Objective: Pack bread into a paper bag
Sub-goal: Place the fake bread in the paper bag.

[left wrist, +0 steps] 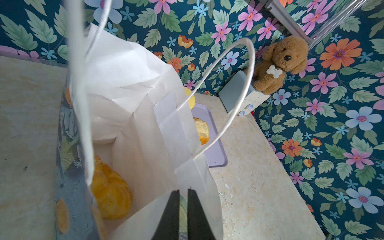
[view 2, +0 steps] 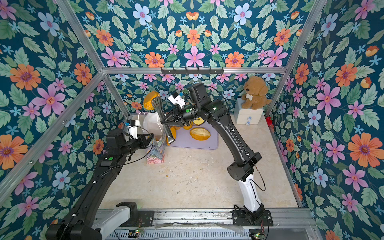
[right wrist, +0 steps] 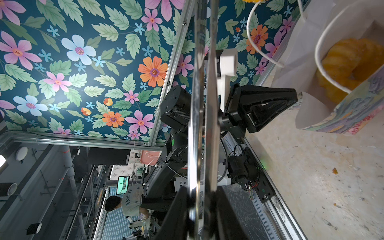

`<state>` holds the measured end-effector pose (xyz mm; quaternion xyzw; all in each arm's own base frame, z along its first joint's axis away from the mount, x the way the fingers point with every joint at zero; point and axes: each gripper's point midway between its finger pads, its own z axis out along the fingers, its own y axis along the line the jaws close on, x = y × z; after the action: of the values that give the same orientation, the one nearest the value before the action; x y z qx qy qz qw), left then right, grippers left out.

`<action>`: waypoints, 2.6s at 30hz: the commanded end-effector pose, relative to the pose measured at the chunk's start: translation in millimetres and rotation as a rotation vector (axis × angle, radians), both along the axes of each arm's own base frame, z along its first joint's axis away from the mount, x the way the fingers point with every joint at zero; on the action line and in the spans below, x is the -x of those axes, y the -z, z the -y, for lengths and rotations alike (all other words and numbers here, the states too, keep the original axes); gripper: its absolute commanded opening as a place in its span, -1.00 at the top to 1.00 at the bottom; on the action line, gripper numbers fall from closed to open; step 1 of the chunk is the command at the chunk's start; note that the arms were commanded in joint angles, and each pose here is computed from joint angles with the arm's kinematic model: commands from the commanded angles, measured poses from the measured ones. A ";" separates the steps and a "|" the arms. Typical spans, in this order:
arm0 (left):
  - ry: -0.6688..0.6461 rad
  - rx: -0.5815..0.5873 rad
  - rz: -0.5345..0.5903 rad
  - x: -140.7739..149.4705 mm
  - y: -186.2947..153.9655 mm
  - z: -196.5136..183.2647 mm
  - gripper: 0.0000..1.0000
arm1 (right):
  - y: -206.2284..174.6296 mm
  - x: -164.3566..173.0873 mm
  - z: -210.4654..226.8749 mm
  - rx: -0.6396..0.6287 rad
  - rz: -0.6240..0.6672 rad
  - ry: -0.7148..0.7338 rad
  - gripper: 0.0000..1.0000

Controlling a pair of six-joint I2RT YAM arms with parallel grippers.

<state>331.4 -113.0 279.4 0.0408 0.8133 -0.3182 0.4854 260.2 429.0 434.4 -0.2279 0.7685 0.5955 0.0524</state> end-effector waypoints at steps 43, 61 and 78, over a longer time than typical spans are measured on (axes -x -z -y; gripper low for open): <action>-0.172 -0.130 -0.051 7.2 17.9 -38.3 0.76 | 58.3 19.3 21.4 0.167 0.014 0.017 1.00; -0.168 -0.102 -0.036 3.9 14.2 -37.2 0.77 | 79.9 30.3 37.1 0.272 -0.021 0.006 1.00; -0.130 -0.072 -0.010 3.0 4.2 -29.5 0.77 | 96.8 27.5 33.8 0.306 -0.056 -0.017 1.00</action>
<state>327.7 -82.7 273.3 -0.0004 0.8292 -0.2549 0.4975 232.7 395.1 335.4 -0.2140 0.8524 0.4769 -0.0134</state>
